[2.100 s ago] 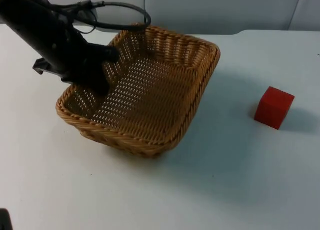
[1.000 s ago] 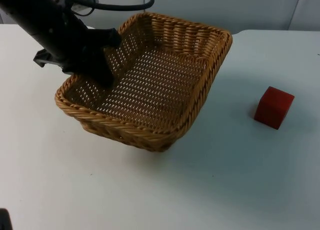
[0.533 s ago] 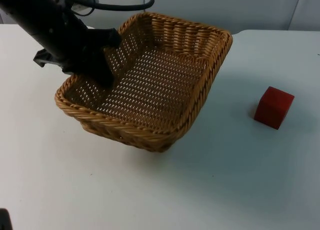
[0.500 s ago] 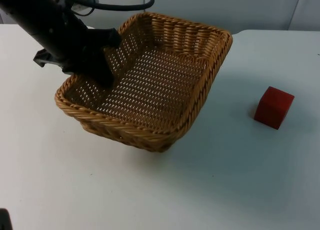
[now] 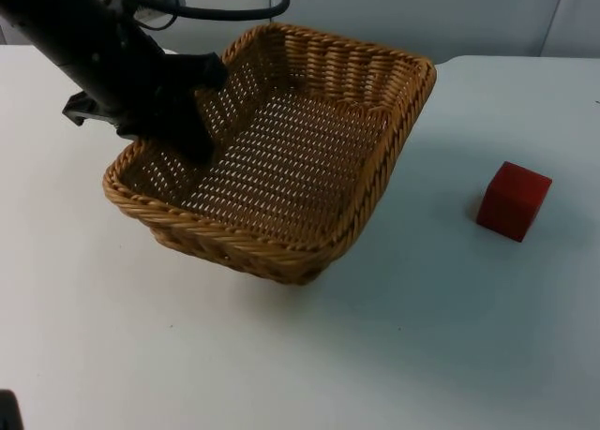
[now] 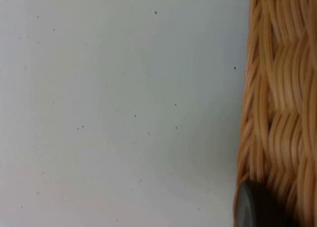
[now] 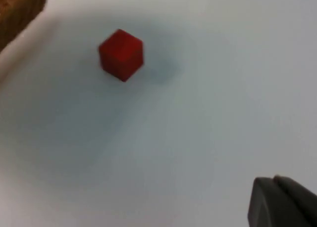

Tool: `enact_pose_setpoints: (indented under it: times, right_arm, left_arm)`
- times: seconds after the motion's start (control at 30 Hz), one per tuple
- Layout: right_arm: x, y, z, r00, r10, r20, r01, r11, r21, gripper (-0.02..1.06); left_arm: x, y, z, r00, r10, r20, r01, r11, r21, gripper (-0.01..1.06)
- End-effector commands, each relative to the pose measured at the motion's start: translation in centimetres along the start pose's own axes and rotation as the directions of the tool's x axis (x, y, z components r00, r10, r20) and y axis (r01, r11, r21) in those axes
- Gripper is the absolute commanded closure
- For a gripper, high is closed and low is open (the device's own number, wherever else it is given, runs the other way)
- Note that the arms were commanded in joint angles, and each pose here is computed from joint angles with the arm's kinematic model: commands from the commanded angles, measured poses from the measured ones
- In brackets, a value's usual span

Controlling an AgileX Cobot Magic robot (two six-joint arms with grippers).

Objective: Pick up the basket with the left hand and place the cube into the basket with the right hand.

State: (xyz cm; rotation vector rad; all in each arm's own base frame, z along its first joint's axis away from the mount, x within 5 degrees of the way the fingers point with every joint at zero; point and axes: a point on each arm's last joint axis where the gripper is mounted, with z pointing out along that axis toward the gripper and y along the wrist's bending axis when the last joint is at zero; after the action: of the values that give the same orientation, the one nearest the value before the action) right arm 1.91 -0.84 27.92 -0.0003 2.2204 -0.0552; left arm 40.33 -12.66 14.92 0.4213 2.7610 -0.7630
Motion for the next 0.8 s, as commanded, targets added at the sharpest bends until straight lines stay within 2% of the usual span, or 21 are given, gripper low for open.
enact_pose_setpoints:
  times: [0.0,0.1,0.17,0.2,0.33,0.43,0.47,0.53,0.6,0.63,0.7,0.77]
  right_arm:
    - [-0.3,-0.6,0.6,1.0,-0.002,-0.018,0.003,0.997,0.072,1.05]
    - [-1.4,-1.5,1.0,1.0,-0.008,-0.005,0.008,0.983,0.186,1.05]
    - [-1.9,-1.7,1.0,1.0,0.008,0.01,-0.009,0.979,0.202,1.05]
    - [-2.6,-1.9,1.2,0.999,0.018,0.051,-0.029,0.973,0.229,1.05]
    - [-4.2,-2.2,1.9,0.997,-0.017,0.078,-0.005,0.96,0.279,1.05]
    - [-6.2,-2.2,3.7,0.999,-0.053,-0.005,0.052,0.948,0.314,1.05]
    - [-6.2,-2.2,3.7,0.999,-0.053,-0.005,0.052,0.948,0.314,1.05]
    - [-9.0,-2.5,5.0,0.995,-0.083,-0.051,0.096,0.919,0.381,1.04]
    - [-12.1,-2.8,6.3,0.995,-0.055,-0.088,0.088,0.892,0.443,1.02]
    - [-12.1,-2.8,6.3,0.995,-0.055,-0.088,0.088,0.892,0.443,1.02]
    - [-14.9,-2.5,8.4,0.987,-0.031,-0.155,0.098,0.89,0.445,0.99]
    - [-17.0,-1.6,10.7,0.973,-0.03,-0.229,0.118,0.916,0.383,0.94]
  left_arm:
    - [-0.4,-0.7,-0.7,1.0,-0.009,0.024,0.008,1.0,0.024,1.05]
    - [-0.4,-0.7,-0.7,1.0,-0.009,0.026,0.008,1.0,0.023,1.05]
    - [-0.4,-0.7,-0.7,1.0,-0.009,0.026,0.008,1.0,0.023,1.05]
    - [-0.4,-0.7,-0.7,1.0,-0.009,0.026,0.008,1.0,0.023,1.05]
    - [-0.4,-0.7,-0.7,1.0,-0.009,0.026,0.008,1.0,0.023,1.05]
    - [-0.4,-0.7,-0.7,1.0,-0.009,0.026,0.008,1.0,0.023,1.05]
    - [-0.4,-0.7,-0.7,1.0,-0.009,0.026,0.008,1.0,0.023,1.05]
    - [-0.4,-0.7,-0.7,1.0,-0.009,0.026,0.008,1.0,0.023,1.05]
    - [-0.4,-0.7,-0.7,1.0,-0.008,0.025,0.007,1.0,0.022,1.05]
    - [-0.4,-0.7,-0.7,1.0,-0.008,0.025,0.007,1.0,0.022,1.05]
    - [-0.4,-0.7,-0.7,1.0,-0.008,0.025,0.007,1.0,0.022,1.05]
    - [-0.4,-0.7,-0.7,1.0,-0.008,0.025,0.007,1.0,0.022,1.05]
